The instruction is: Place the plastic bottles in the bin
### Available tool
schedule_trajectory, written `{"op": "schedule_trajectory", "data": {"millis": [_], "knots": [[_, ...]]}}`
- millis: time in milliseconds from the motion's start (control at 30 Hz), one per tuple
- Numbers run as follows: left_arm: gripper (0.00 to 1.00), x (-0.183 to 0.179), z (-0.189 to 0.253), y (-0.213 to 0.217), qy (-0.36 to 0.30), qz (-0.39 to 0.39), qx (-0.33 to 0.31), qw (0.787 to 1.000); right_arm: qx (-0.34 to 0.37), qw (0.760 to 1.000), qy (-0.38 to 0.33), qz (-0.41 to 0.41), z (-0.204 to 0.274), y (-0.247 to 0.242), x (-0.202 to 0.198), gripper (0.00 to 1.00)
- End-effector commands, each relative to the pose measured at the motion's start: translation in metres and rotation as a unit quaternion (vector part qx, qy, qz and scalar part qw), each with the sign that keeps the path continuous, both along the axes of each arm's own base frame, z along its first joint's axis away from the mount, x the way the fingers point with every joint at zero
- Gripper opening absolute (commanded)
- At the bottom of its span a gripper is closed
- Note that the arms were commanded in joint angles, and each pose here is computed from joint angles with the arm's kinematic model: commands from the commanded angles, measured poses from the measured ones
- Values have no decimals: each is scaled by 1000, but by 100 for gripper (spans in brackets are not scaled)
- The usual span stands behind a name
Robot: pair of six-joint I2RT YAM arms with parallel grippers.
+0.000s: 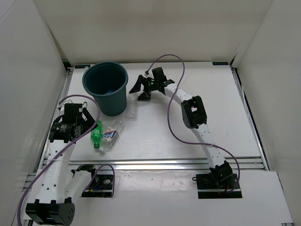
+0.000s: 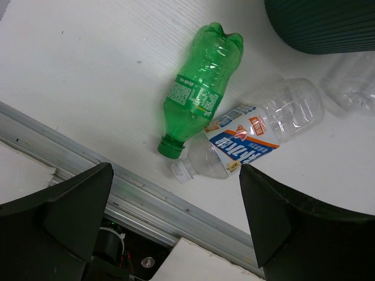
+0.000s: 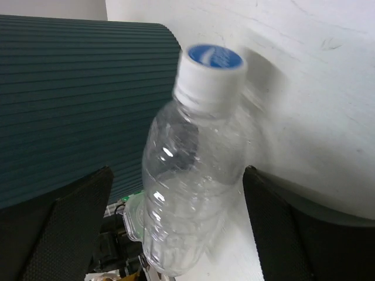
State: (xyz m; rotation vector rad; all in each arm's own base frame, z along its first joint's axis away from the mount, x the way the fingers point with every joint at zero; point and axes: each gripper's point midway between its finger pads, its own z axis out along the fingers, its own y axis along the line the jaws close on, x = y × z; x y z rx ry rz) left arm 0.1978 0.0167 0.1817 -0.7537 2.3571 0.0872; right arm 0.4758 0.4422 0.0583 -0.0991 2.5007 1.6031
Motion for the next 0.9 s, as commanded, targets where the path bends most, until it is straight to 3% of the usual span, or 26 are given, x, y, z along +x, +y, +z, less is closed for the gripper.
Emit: {"op": "schedule_trajectory", "data": {"millis": [0, 100, 300, 433, 633, 700, 733, 867], "knots": [[100, -2, 16, 5, -13, 7, 13, 1000, -20, 999, 34, -8, -34, -1, -4, 94], [100, -3, 18, 5, -13, 8, 13, 1000, -20, 999, 39, -11, -34, -1, -4, 80], [100, -3, 18, 7, -14, 14, 14, 1000, -32, 998, 60, -15, -37, -12, -11, 38], [100, -7, 21, 8, -22, 20, 15, 999, -44, 996, 72, -34, -21, -51, -2, 22], [100, -3, 28, 16, -55, 34, 30, 997, -47, 997, -52, -42, 88, -96, -2, 18], [100, -1, 26, 17, -58, 41, 31, 997, -33, 991, -113, -56, 152, -101, -4, 18], [100, -1, 25, 17, -62, 41, 30, 997, -17, 985, -162, -63, 197, -103, -4, 18], [100, 2, 16, 15, -55, 38, 27, 997, 16, 958, -267, -99, 292, -96, -2, 23]]}}
